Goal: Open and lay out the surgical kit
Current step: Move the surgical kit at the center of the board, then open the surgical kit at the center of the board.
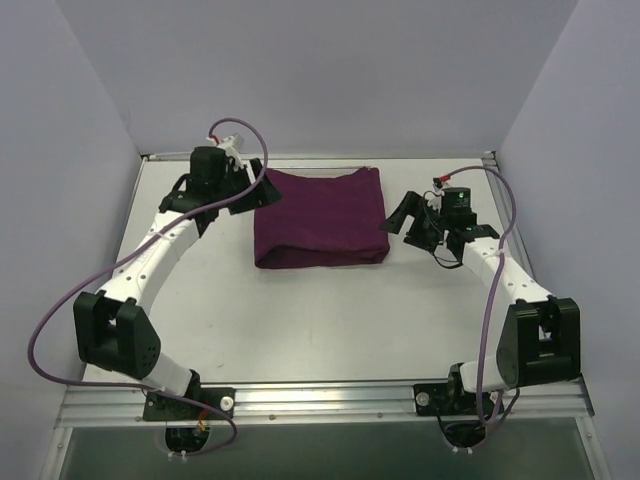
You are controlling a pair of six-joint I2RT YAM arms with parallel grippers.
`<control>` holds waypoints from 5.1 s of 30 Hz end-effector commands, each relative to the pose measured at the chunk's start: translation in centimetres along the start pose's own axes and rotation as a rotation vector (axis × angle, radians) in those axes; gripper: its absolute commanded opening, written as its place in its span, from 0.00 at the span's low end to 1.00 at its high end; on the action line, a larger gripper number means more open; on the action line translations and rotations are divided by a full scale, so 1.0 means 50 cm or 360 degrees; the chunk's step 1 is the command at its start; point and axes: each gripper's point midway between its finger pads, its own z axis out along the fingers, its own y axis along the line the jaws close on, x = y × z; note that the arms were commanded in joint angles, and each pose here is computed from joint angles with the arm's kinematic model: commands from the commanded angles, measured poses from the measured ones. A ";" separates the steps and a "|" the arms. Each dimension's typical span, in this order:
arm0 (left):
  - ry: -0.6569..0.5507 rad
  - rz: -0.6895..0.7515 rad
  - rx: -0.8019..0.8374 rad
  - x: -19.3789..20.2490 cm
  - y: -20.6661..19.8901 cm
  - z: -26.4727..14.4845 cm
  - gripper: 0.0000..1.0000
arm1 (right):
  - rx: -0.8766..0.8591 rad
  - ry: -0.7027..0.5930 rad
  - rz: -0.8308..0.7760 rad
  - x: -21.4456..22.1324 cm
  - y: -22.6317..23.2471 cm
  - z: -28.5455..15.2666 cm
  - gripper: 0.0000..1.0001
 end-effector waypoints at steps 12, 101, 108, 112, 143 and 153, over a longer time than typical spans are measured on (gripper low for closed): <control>0.0221 0.0394 -0.0010 0.074 -0.113 -0.038 0.72 | -0.0132 0.0277 0.0083 0.036 0.003 0.061 0.70; -0.0305 0.0089 -0.1334 -0.146 0.502 -0.285 0.58 | -0.0059 0.0390 -0.0297 -0.017 0.239 0.067 0.87; -0.0272 -0.0045 -0.1360 -0.104 0.506 -0.286 0.94 | -0.0107 0.0451 -0.0657 0.065 0.337 0.142 0.87; -0.0205 -0.0163 -0.1397 -0.065 0.496 -0.289 0.94 | -0.0161 0.0384 -0.0794 0.077 0.379 0.187 0.86; -0.0004 -0.0448 -0.0849 0.086 0.395 -0.211 0.94 | -0.0024 0.0256 -0.1475 0.169 0.447 0.398 0.87; 0.0009 -0.0439 -0.0813 0.085 0.391 -0.204 0.94 | 0.0081 0.0092 -0.1360 0.109 0.461 0.382 0.00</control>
